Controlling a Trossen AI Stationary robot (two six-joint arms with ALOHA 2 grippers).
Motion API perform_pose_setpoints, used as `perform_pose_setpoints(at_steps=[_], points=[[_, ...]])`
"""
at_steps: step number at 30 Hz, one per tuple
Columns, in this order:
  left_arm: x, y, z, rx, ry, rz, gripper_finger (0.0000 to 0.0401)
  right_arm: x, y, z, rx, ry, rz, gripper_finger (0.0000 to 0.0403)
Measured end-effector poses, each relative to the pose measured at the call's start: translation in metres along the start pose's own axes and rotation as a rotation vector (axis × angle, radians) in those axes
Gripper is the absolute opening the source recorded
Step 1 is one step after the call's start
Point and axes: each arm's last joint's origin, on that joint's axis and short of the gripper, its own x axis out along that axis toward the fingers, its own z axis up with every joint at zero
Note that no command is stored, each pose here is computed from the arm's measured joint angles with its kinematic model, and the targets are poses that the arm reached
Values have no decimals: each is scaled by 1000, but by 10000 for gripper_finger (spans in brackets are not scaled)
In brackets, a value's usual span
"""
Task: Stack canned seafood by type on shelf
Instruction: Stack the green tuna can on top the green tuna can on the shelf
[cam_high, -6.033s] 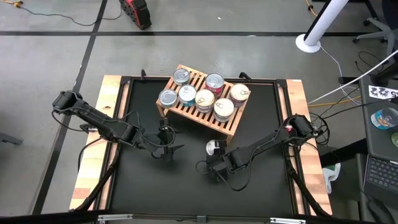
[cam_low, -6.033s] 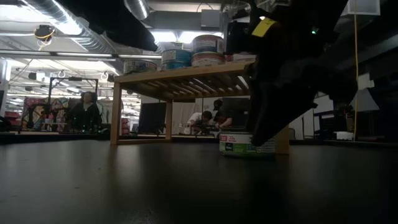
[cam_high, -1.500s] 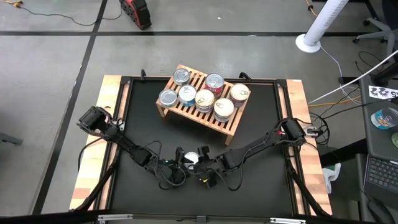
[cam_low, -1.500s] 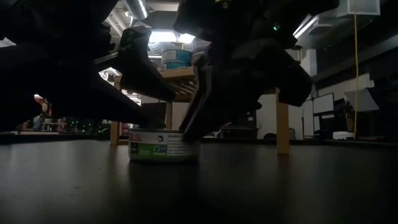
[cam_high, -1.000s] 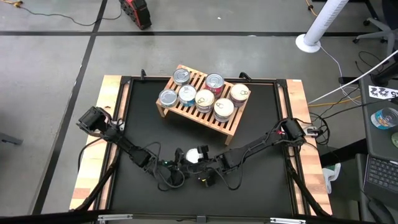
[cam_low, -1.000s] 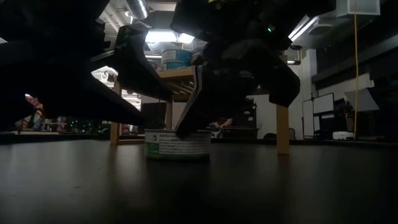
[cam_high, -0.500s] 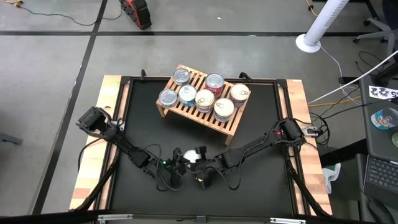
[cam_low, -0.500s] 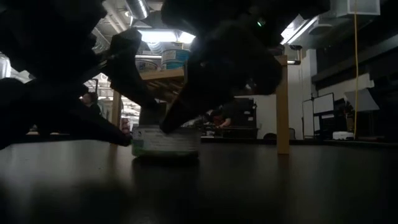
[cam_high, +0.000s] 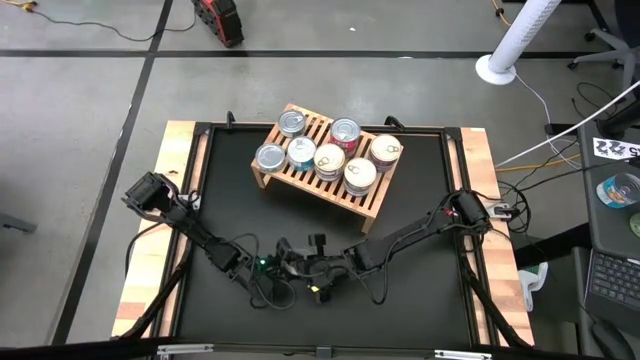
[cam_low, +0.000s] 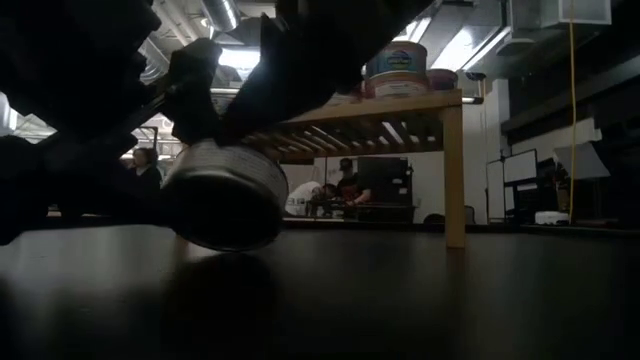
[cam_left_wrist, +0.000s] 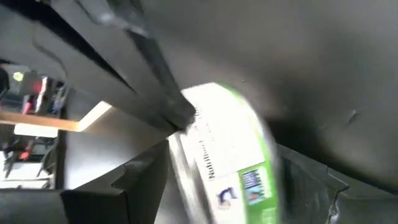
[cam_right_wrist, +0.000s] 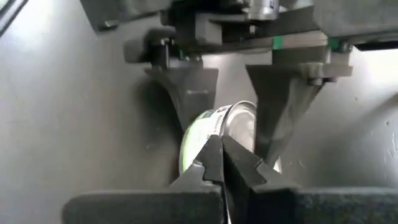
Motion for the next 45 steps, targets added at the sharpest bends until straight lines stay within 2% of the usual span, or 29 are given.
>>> perform_pose_setpoints(at_steps=[8, 13, 17, 22, 27, 32, 37, 45], points=[[0, 3, -1, -53, 44, 97, 252, -2, 0, 3, 2, -8, -1, 1], [-1, 2, -1, -117, 38, 98, 188, -2, -1, 4, 4, -12, 0, 17], [-4, -1, 2, -118, 23, 95, 127, -2, -1, 4, 20, -17, 0, 58], [-7, 2, 13, -139, -4, 114, 125, -11, -3, 8, 63, -9, -6, 108], [-9, 10, 26, -166, -15, 173, 125, -51, -11, 24, 49, -19, -7, 128], [-24, 33, 37, -134, 6, 328, 129, -101, -16, 35, 29, -19, -2, 127], [-50, 69, 41, -92, 62, 493, 128, -144, -17, 41, 39, -46, -13, 127], [-92, 138, 18, -39, 198, 616, 128, -182, -6, 39, -3, -59, 26, 127]])
